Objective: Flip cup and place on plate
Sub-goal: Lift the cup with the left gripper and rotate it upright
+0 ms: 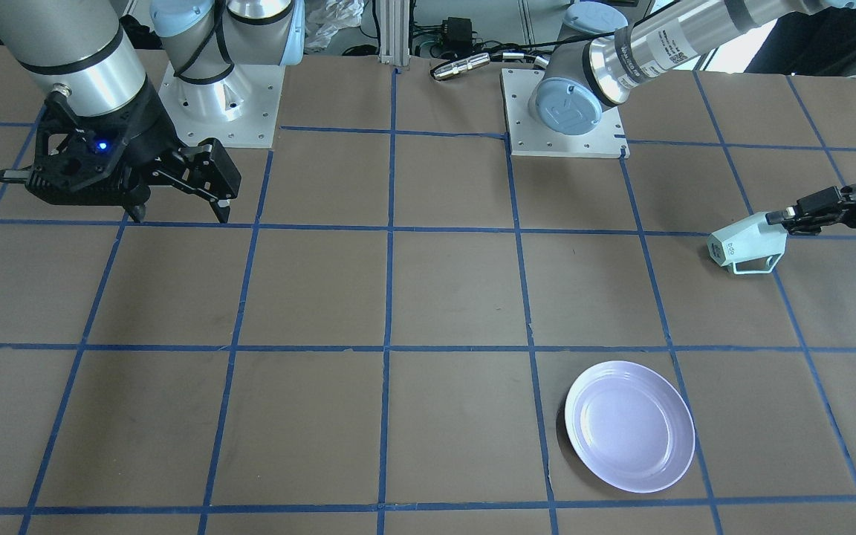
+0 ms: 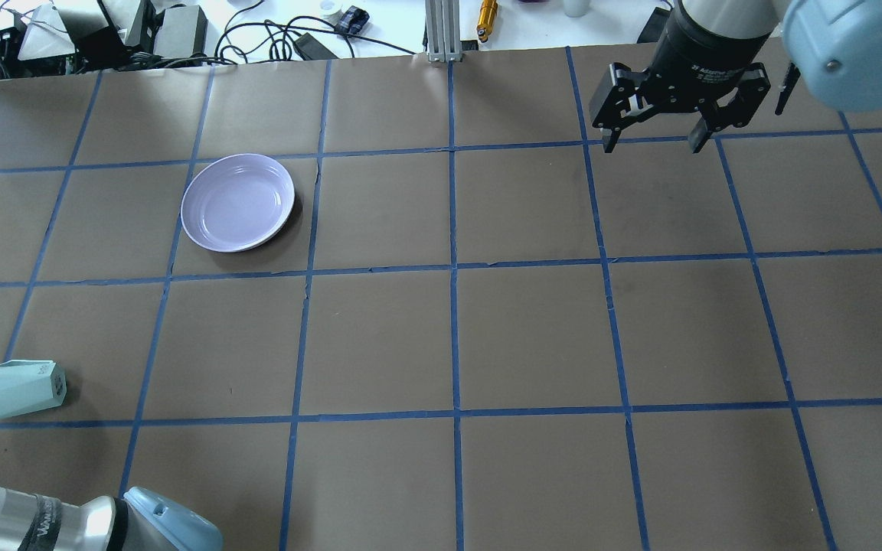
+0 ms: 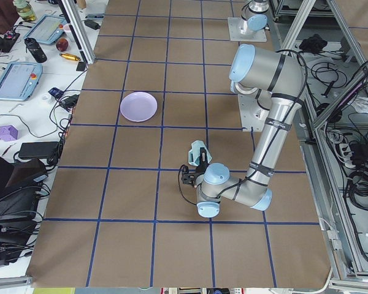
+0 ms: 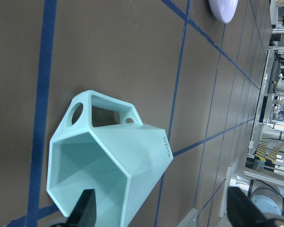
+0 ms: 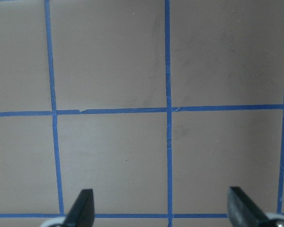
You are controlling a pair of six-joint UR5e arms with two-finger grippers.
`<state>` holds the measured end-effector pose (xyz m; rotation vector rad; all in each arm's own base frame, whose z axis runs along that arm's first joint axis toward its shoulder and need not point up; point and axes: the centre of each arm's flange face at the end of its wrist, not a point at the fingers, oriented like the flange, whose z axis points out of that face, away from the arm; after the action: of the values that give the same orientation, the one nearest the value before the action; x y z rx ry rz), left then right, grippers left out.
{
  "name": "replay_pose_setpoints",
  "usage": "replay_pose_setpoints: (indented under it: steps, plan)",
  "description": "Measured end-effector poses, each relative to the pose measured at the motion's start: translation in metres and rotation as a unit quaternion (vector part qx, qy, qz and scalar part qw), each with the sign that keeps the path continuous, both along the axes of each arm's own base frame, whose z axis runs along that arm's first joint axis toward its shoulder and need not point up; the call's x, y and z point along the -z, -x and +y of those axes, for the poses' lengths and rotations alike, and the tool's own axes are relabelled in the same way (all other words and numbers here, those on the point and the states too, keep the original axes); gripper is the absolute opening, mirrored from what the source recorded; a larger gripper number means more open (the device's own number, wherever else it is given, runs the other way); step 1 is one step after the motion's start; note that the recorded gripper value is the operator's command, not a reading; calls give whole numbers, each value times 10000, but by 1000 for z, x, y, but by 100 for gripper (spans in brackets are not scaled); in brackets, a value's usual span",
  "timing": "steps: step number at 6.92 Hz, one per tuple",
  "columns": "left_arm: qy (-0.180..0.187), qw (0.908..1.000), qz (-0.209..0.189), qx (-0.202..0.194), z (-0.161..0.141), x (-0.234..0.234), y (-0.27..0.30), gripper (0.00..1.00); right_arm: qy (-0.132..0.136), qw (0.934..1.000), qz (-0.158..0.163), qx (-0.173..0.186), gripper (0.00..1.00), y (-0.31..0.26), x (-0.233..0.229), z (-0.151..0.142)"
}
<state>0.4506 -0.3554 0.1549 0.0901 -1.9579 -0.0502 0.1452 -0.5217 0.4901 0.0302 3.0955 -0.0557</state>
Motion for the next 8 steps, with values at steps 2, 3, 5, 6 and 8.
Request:
replay_pose_setpoints:
  steps: [2,3,5,6,8]
  plan:
    - [-4,9999,113,-50,-4,-10,5,0,0,10000,0,0,100,0,0,0]
    - [-1,9999,142,-84,-8,-22,10,0,1,10000,0,-2,100,0,0,0]
    - [26,9998,-158,68,-41,-79,29,0,2,10000,-5,-2,100,0,0,0]
    - [26,9984,-474,313,-71,-127,53,0,1,10000,-6,0,100,0,0,0]
    - [-135,9897,-1226,733,-132,-211,127,0,1,10000,-7,5,100,0,0,0]
